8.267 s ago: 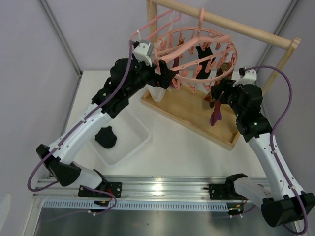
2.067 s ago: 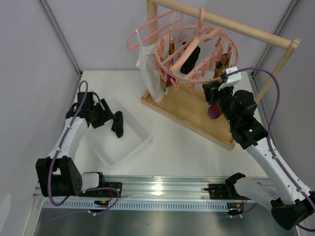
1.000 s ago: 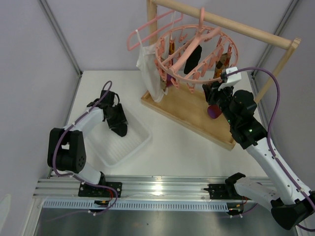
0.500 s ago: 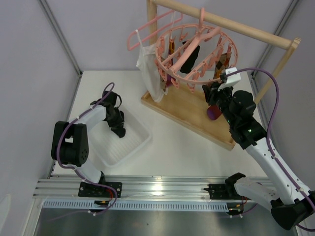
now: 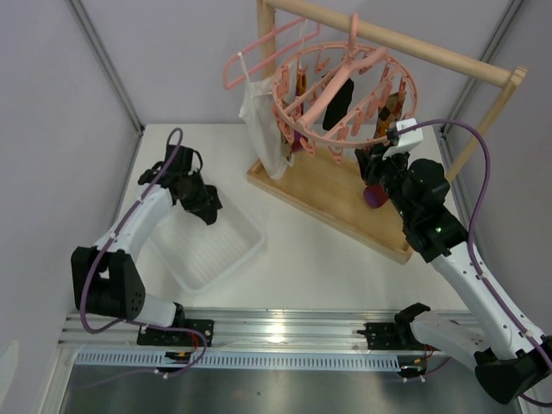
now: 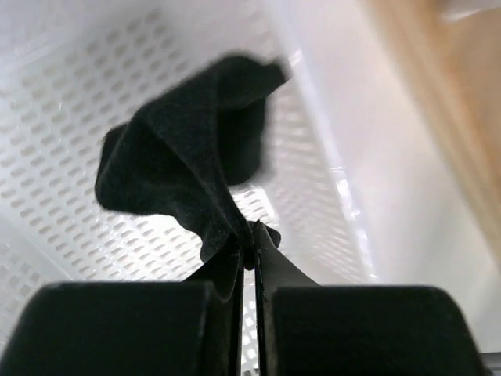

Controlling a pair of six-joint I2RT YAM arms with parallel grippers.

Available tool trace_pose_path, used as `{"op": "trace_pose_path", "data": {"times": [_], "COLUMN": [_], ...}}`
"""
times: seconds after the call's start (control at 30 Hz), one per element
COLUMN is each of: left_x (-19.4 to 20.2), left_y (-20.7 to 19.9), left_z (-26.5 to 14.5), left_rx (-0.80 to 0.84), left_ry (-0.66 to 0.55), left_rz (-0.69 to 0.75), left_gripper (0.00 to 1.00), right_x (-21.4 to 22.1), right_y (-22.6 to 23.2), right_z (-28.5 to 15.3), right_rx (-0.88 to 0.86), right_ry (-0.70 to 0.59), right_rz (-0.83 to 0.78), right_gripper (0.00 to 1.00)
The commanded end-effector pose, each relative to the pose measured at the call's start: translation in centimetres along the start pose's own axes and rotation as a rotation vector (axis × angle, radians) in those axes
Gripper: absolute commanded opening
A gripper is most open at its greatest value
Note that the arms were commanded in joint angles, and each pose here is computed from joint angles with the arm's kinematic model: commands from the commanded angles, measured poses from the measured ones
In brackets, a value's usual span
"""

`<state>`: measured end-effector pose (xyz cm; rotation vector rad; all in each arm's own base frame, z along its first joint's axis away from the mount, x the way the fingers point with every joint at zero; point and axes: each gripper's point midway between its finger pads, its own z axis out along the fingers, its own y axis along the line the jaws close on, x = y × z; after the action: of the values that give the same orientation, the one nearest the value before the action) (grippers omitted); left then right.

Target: Clip the socks to the hanger

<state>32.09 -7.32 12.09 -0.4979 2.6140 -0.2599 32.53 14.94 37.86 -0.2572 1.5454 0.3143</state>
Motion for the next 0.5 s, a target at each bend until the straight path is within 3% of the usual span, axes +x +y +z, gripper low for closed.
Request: {"op": "trace_pose_path", "data": {"times": [0.0, 0.1, 0.2, 0.3, 0.47], "left_x": [-2.9, -4.0, -3.2, -1.6, -1.6], "left_y": [-3.5, -3.9, -2.3, -2.4, -2.3], "left_z": [-5.2, -6.0, -5.1, -3.9, -3.5], "left_rx": [0.149, 0.197, 0.115, 0.167, 0.223], "left_ry": [-0.107, -0.145, -0.086, -0.054, -0.105], "left_rz": [0.026, -0.011, -0.029, -0.037, -0.067], "left_gripper": [0.01, 0.04, 0.04, 0.06, 0.01], "right_x": [-0.8, -0.9, -1.0, -1.0, -0.9], "right_y": [0.0, 0.0, 0.2, 0.1, 0.0], "right_z": [-0.5, -0.5, -0.6, -0.7, -0.8], "right_rx": [-0.003, -0.008, -0.014, -0.009, -0.009], "right_ry": [-0.022, -0.024, -0.026, -0.025, -0.024], "right_rz": [0.013, 0.013, 0.013, 0.013, 0.013], "right_gripper": [0.02, 0.02, 0.02, 0.02, 0.02]}}
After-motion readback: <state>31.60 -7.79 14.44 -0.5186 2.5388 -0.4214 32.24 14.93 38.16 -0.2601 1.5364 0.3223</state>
